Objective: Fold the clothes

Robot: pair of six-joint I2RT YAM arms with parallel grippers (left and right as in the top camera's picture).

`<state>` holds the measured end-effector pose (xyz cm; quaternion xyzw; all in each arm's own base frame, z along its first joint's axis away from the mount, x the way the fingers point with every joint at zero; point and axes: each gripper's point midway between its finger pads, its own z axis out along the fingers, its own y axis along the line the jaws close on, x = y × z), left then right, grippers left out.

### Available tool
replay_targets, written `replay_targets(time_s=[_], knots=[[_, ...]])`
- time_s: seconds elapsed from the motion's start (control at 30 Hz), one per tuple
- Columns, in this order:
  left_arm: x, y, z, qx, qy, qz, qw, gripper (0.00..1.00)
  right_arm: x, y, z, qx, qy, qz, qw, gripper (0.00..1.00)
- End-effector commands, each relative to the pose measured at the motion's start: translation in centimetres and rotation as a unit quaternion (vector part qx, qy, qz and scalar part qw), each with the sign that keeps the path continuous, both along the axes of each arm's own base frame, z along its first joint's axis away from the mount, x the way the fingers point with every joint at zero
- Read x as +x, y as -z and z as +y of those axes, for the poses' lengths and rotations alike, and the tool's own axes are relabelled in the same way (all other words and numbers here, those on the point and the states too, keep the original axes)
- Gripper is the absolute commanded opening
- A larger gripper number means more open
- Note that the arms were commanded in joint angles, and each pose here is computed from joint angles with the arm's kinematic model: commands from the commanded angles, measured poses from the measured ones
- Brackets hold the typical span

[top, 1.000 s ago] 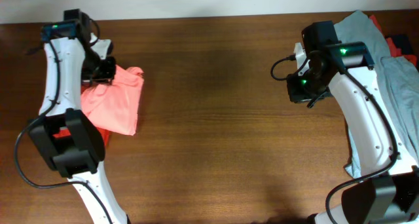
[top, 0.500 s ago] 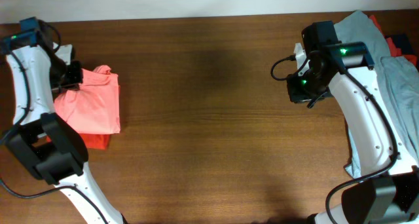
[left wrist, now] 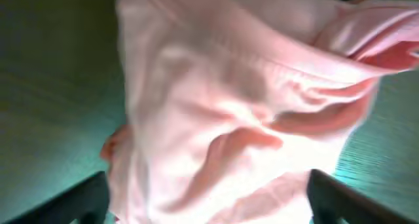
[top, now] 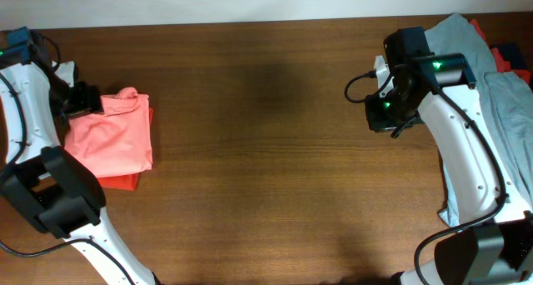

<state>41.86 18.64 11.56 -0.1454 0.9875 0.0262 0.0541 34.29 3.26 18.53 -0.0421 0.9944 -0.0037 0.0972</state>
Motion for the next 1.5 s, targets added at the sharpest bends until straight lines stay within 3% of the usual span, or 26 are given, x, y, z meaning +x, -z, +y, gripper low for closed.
replay_targets(time_s=[0.0,0.17,0.3,0.4,0.5,0.53,0.6,0.63,0.73,0.8,1.17,1.47], knots=[[-1.0,-1.2,1.7,0.034,-0.059,0.003,0.998,0.99,-0.1,-0.7,-0.4,-0.007,0.0,-0.009,1.0,0.2],[-1.0,-1.2,1.2,0.019,-0.061,0.002,0.998,0.99,-0.1,-0.7,-0.4,-0.007,0.0,-0.009,1.0,0.2],[0.4,-1.3,-2.0,-0.072,-0.017,-0.034,0.997,0.99,-0.1,-0.7,-0.4,-0.007,0.0,-0.009,1.0,0.2],[1.8,-2.2,-5.7,-0.171,0.041,-0.08,0.981,0.99,-0.1,-0.7,-0.4,-0.007,0.0,-0.009,1.0,0.2],[2.3,-2.6,-7.4,-0.192,0.058,-0.089,0.976,0.99,0.0,-0.7,-0.4,-0.006,0.0,-0.011,1.0,0.22],[2.3,-2.6,-7.6,-0.183,0.063,-0.084,0.977,0.99,0.1,-0.8,-0.3,-0.003,0.0,-0.012,1.0,0.35],[2.4,-3.0,-8.7,-0.166,0.076,-0.079,0.98,0.99,0.1,-0.8,0.7,0.025,-0.006,-0.013,1.0,0.71],[2.6,-3.3,-9.4,-0.163,0.084,-0.081,0.98,0.99,0.1,-0.8,1.1,0.035,-0.009,-0.013,0.999,0.81],[2.9,-4.9,-12.8,-0.151,0.126,-0.089,0.976,0.99,0.7,-1.0,2.0,0.06,-0.015,-0.025,0.998,0.96],[3.0,-6.1,-15.7,-0.142,0.159,-0.094,0.973,0.99,1.5,-1.3,2.6,0.076,-0.019,-0.041,0.996,1.0],[2.0,-7.2,-29.3,-0.059,0.327,-0.085,0.939,0.99,4.1,-2.2,1.1,0.084,0.001,-0.094,0.992,0.99],[-1.5,-7.8,-30.0,-0.064,0.323,-0.038,0.944,0.99,-0.1,-3.9,-1.6,0.069,0.043,-0.067,0.994,0.99]])
